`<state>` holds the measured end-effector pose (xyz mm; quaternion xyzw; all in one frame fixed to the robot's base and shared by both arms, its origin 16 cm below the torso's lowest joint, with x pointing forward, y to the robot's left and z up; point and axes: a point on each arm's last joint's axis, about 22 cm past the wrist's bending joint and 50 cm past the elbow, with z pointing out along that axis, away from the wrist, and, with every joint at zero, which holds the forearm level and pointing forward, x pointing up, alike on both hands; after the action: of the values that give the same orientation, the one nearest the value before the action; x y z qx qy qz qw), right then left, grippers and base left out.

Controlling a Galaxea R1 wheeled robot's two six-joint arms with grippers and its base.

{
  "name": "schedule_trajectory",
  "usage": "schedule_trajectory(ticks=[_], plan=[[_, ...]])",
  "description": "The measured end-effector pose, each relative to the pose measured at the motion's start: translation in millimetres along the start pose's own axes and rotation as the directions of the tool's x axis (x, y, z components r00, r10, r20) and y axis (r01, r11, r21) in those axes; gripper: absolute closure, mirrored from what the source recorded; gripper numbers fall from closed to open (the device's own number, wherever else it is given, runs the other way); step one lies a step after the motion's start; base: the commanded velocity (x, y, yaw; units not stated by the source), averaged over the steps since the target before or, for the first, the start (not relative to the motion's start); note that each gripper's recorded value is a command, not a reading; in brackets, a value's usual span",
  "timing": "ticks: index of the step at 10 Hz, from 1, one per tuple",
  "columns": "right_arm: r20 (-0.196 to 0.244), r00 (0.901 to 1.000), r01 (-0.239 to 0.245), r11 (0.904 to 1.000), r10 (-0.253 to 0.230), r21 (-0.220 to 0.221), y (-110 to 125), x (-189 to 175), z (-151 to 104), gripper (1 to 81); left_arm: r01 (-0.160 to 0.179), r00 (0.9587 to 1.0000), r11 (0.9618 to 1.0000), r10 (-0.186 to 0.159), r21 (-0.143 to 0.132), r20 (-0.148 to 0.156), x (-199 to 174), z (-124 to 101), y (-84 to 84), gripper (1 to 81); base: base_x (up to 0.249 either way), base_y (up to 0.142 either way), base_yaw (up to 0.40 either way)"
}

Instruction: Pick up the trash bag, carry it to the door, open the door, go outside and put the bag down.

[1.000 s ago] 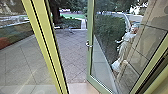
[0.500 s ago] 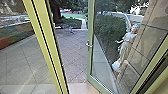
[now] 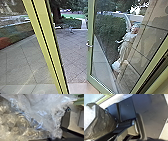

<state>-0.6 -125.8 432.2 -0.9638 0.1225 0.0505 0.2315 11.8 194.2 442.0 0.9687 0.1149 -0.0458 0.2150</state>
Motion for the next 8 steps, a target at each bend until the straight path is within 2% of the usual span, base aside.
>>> schedule_trajectory(ticks=[5, 6, 7, 8], plan=[[0.002, 1.0000, 0.000, 1.0000, 0.000, 0.005, -4, -2, 2, 1.0, 0.000, 1.0000, 1.0000, 0.000, 0.003, -0.003, 1, -1, -1.8, 81.1, 0.000, -0.102, 0.000], [0.007, 1.0000, -0.003, 0.9999, 0.003, 0.012, -14, -8, 6, 1.0, 0.000, 1.0000, 0.9999, 0.000, 0.017, -0.009, 3, -4, -10.9, 81.1, 0.000, -0.120, 0.000], [0.004, 1.0000, 0.000, 0.9999, 0.000, 0.011, -8, -3, 3, 1.0, -0.001, 0.9999, 0.9998, 0.002, 0.018, -0.017, 7, -3, -9.7, 81.1, 0.000, -0.120, 0.000], [-0.009, 1.0000, 0.001, 0.9994, -0.002, -0.034, 17, 5, -4, 1.0, -0.002, 1.0000, 0.9999, 0.002, -0.013, -0.008, 3, 4, 10.9, 81.1, 0.000, -0.120, 0.000]])
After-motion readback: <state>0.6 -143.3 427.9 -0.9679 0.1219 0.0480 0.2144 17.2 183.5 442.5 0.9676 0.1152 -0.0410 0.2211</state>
